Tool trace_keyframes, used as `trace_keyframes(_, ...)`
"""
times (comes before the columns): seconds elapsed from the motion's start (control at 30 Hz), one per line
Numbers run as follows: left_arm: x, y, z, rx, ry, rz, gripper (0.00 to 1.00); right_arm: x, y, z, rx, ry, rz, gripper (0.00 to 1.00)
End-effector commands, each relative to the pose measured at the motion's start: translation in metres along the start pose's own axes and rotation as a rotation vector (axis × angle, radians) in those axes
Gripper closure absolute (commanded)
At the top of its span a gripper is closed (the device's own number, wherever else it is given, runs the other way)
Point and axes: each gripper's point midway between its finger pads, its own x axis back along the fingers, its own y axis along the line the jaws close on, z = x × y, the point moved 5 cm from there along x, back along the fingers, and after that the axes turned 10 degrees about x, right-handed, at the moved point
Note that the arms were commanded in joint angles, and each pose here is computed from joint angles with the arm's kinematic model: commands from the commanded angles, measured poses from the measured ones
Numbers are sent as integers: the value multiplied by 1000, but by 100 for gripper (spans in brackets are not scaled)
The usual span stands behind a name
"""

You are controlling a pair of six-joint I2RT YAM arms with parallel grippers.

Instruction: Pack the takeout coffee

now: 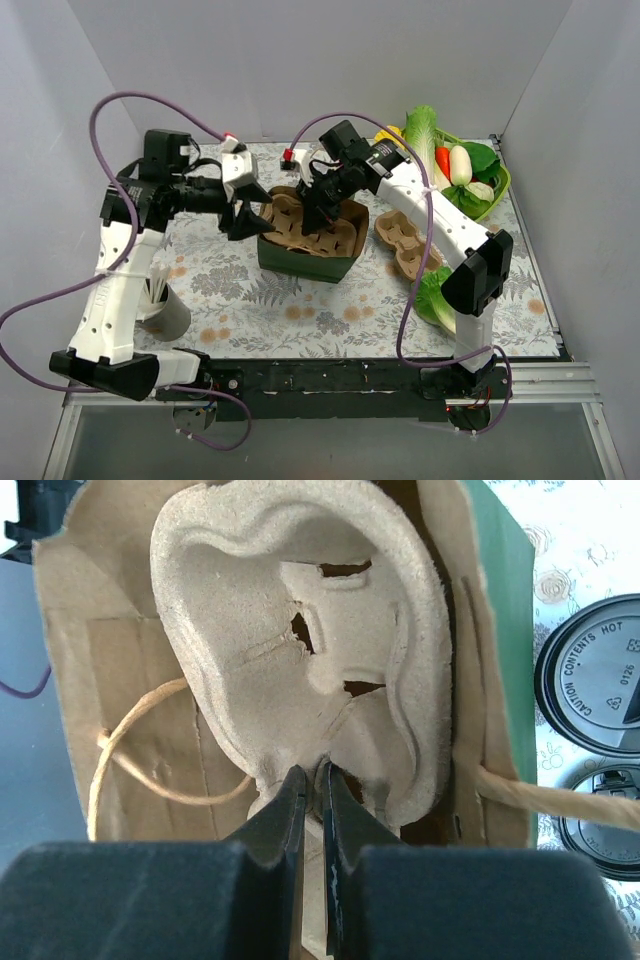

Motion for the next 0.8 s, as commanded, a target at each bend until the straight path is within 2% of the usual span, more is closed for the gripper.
trace_keyframes(0.0,-27,-10,20,8,73,6,42,-2,-7,-5,-23,-33,-14,99)
trace_keyframes(0.03,-36,-11,22,81,74,5,42,-3,-7,-5,-29,-35,-17,99)
trace_keyframes(0.1,-53,-17,10,53,48,26,43,-5,-8,-5,-39,-38,-30,99)
trace_keyframes(0.2,-72,-25,13,35,115,27,44,-7,-8,-3,-58,-42,-53,99)
trace_keyframes(0.47,-72,-12,27,-48,279,8,50,-4,-14,-2,-81,-54,-56,99)
trace_keyframes(0.7,-72,-14,46,-62,377,69,53,-5,-14,0,-88,-52,-61,99)
trace_keyframes(0.77,-71,-15,45,-67,364,68,55,-5,-14,2,-92,-44,-61,99)
